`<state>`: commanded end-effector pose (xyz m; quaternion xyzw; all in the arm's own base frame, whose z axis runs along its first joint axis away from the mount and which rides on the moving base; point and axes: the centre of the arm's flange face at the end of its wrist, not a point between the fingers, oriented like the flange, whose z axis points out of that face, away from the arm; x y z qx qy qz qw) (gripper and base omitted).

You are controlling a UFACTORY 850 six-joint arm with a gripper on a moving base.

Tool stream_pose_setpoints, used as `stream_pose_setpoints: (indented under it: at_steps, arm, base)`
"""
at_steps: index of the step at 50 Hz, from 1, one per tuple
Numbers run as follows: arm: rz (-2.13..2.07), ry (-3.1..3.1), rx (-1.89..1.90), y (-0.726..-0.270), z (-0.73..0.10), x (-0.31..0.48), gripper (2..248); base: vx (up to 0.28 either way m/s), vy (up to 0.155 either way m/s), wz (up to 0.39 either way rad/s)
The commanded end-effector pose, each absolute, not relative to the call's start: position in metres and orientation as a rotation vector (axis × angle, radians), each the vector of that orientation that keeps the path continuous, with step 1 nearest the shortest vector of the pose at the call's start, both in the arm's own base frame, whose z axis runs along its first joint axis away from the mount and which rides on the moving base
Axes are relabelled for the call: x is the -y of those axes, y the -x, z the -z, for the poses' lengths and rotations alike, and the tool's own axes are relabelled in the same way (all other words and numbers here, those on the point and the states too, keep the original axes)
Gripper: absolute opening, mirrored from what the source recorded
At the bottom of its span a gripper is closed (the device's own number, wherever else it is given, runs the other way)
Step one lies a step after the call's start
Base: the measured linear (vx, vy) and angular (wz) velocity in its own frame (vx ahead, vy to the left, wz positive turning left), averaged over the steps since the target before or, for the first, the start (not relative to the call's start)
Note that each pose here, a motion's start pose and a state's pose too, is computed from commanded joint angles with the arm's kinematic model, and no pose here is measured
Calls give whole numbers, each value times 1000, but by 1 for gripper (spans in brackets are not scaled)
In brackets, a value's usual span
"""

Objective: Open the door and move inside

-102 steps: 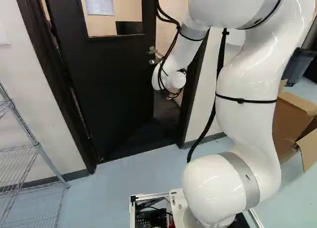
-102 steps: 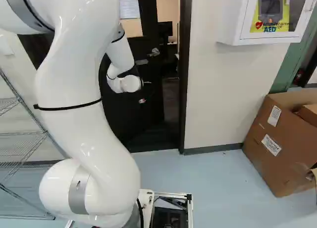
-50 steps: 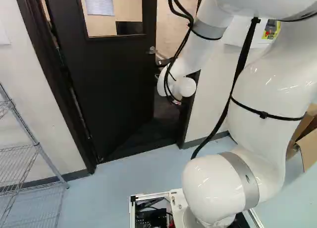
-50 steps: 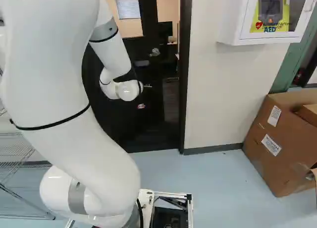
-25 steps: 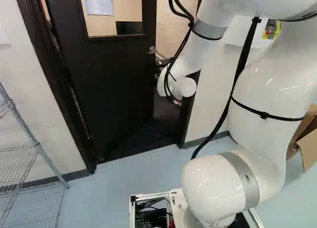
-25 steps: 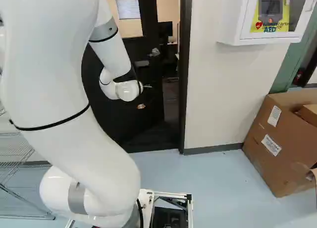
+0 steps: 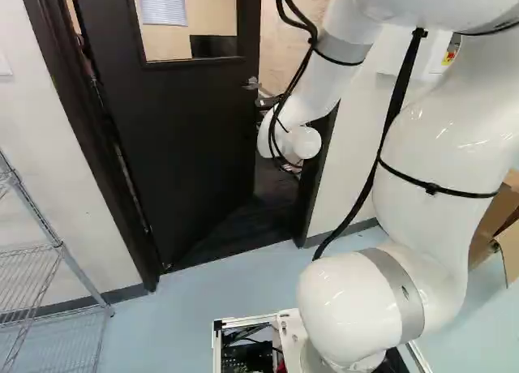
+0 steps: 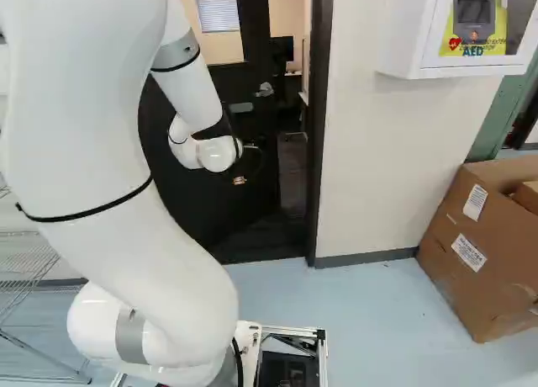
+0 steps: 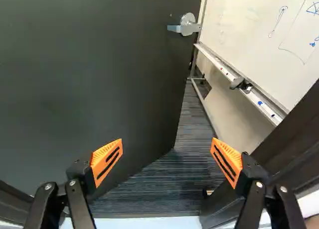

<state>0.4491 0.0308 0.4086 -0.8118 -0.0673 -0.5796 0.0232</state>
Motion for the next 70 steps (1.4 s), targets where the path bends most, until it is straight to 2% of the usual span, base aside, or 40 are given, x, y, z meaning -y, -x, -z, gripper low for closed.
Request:
stream_pose_setpoints:
  at_steps: [43,70]
  arm:
    - [1794,2513,208,-449,-409,-31,247]
    - [1794,2513,208,-449,-409,-31,247]
  base:
    - [101,87,79]
    - [102,45,-12]
